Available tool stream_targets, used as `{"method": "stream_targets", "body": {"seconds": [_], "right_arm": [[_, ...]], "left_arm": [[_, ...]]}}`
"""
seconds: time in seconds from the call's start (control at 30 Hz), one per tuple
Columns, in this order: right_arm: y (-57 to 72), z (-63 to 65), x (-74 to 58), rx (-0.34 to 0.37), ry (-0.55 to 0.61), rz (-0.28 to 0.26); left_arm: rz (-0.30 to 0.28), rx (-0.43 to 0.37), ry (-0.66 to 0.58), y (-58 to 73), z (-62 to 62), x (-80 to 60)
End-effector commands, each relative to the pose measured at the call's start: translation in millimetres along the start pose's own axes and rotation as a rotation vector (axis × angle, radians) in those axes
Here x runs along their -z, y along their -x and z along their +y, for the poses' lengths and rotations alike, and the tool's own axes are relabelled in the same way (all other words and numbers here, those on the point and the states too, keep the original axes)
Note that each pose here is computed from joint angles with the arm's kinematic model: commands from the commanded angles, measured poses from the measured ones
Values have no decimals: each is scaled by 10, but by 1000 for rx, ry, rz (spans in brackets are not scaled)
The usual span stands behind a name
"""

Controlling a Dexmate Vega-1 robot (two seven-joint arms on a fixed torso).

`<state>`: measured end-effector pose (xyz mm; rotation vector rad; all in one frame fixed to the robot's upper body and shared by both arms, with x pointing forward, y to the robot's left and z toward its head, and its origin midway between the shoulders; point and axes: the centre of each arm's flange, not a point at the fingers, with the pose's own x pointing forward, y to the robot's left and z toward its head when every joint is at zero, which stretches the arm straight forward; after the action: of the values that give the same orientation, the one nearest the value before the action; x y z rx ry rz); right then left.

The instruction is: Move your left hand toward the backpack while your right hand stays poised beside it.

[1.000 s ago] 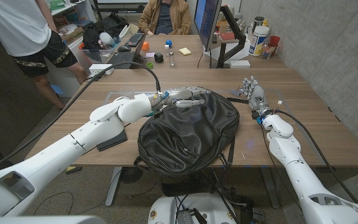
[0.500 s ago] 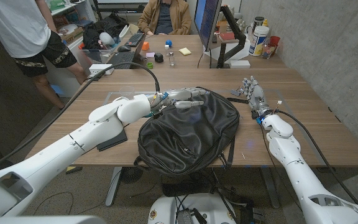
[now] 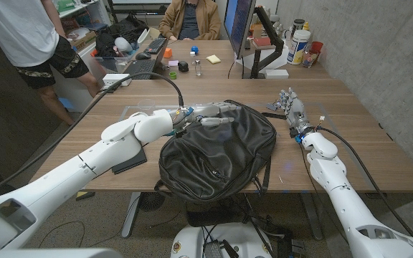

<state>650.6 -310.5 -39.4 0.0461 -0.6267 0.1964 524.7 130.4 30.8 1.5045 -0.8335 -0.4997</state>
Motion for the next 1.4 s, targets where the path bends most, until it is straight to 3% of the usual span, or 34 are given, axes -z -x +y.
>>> {"method": "stream_targets", "body": {"seconds": [0.03,1.4], "right_arm": [[9,24,6,0,2,2],[1,72,21,-3,4,7]], "left_arm": [[3,10,1,20,-22,13],[17,61,3,42,-95,48]]}}
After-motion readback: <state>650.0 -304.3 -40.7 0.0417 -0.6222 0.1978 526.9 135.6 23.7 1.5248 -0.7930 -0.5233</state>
